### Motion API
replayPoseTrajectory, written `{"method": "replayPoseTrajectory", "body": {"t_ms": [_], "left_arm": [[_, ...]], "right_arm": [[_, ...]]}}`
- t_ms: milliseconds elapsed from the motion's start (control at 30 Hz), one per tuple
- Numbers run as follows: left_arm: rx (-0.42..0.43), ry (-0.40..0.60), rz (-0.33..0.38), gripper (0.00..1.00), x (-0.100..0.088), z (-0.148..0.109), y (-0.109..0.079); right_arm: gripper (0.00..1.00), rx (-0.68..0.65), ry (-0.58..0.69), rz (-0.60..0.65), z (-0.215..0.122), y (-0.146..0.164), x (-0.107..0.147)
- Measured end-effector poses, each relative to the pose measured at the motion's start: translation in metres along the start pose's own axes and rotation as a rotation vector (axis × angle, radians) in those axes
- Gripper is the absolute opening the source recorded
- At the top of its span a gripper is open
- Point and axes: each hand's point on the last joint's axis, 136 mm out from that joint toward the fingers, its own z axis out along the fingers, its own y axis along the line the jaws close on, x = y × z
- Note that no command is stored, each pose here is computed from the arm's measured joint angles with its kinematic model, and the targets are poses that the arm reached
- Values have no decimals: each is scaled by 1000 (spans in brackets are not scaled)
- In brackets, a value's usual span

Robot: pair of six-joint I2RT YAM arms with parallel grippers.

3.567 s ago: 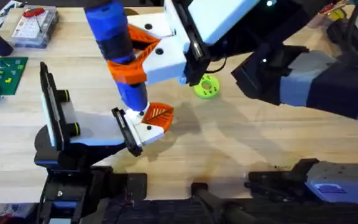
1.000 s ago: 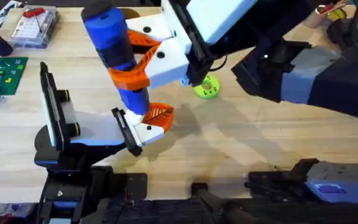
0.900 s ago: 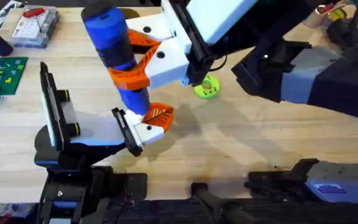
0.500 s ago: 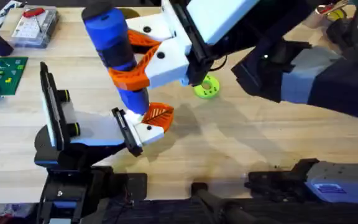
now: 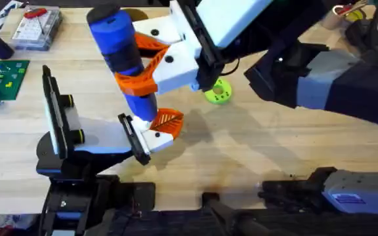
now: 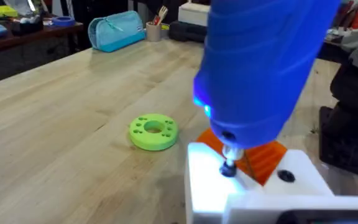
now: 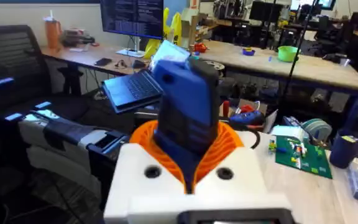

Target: Pick up the gripper from the table and insert it into the empty holder that is missing its gripper. Then pick up a screw, insert it into the mounting hole, and use the screwdriver to tighten it. Finally, clean up the table by picking up the vegetable and placing it into the bucket.

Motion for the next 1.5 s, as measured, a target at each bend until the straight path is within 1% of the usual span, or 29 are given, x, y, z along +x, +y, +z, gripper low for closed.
{"method": "replayPoseTrajectory", "body": {"t_ms": [667, 900, 1500], "left_arm": [[0, 0, -1, 12, 0, 0, 0], [0, 1, -1, 12, 0, 0, 0], [0, 0, -1, 12, 0, 0, 0]], "right_arm": [[24, 1, 4, -12, 0, 0, 1], [24, 21, 14, -2, 1, -5, 3], [24, -9, 9, -22, 10, 3, 2]]}}
